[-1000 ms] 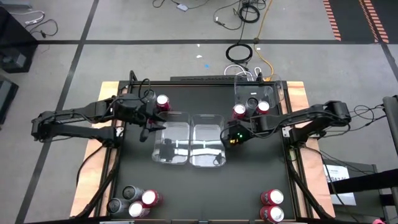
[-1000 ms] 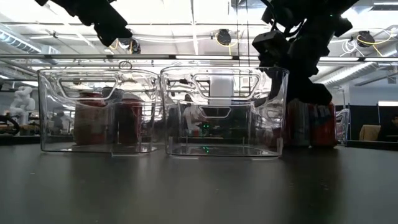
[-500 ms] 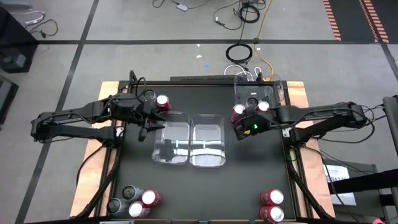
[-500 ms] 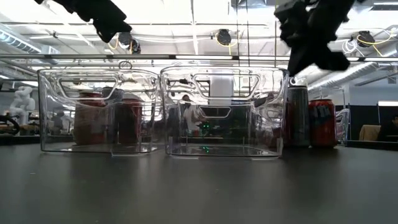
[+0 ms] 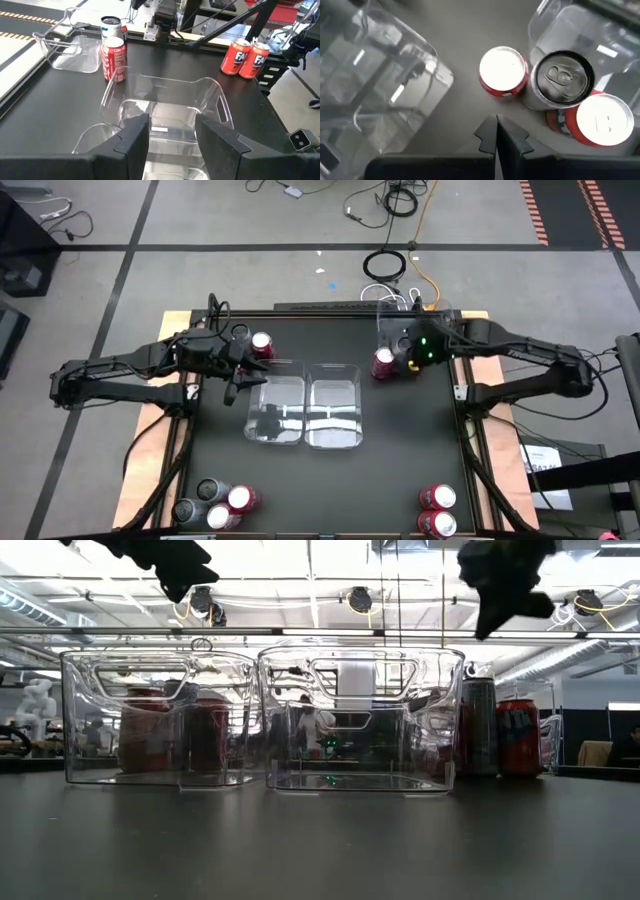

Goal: Sort soda cans
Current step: Put the red-white soda can into the bottom right transparent bin

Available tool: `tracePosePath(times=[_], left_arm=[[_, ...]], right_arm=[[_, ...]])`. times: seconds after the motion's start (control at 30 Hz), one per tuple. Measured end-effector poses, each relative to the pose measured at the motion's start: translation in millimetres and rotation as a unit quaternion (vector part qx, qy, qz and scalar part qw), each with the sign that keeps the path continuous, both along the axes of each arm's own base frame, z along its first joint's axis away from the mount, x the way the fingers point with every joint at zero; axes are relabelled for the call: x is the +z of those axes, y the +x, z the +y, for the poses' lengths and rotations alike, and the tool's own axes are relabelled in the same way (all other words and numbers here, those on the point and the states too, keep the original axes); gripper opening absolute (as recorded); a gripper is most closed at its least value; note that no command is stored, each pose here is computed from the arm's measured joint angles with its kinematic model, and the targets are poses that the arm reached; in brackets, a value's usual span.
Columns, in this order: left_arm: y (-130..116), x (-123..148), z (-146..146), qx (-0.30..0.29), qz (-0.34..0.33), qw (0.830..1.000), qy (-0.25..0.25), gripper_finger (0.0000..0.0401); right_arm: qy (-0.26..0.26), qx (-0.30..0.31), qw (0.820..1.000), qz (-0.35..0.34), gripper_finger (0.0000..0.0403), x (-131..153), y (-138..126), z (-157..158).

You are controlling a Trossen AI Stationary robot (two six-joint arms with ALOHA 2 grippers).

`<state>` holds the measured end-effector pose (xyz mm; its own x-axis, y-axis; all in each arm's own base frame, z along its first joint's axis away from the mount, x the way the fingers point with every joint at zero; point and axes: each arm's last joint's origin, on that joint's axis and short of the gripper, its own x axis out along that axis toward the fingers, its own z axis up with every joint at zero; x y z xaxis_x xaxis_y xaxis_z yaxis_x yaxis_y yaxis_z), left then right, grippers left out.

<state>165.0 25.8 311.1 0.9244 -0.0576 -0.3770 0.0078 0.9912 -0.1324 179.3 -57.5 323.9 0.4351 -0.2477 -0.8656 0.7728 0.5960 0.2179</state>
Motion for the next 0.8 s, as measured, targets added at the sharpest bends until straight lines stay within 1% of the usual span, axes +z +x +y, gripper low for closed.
tracePosePath(times=[0.07,0.17,0.33,0.57,0.7,0.8], left_arm=[[0,0,0,0.0,0.0,1.0,0.0,0.017],[0,0,0,0.0,0.0,1.0,-0.001,0.017],[1,1,0,0.001,-0.008,1.0,0.001,0.017],[1,2,2,0.032,-0.011,0.999,0.014,0.017],[1,2,3,0.044,-0.01,0.999,0.019,0.017],[2,3,3,0.045,-0.016,0.999,0.02,0.017]], right_arm=[[0.02,0.026,0.999,-0.009,0.0,-5,-4,-11],[0.016,0.05,0.998,-0.03,0.0,-5,-8,-26],[-0.039,0.076,0.995,-0.044,0.0,2,-11,-42],[-0.111,0.151,0.981,-0.038,0.0001,24,-8,-51],[-0.112,0.173,0.978,-0.017,0.0018,32,2,-57],[-0.096,0.192,0.977,0.015,0.0034,31,12,-64]])
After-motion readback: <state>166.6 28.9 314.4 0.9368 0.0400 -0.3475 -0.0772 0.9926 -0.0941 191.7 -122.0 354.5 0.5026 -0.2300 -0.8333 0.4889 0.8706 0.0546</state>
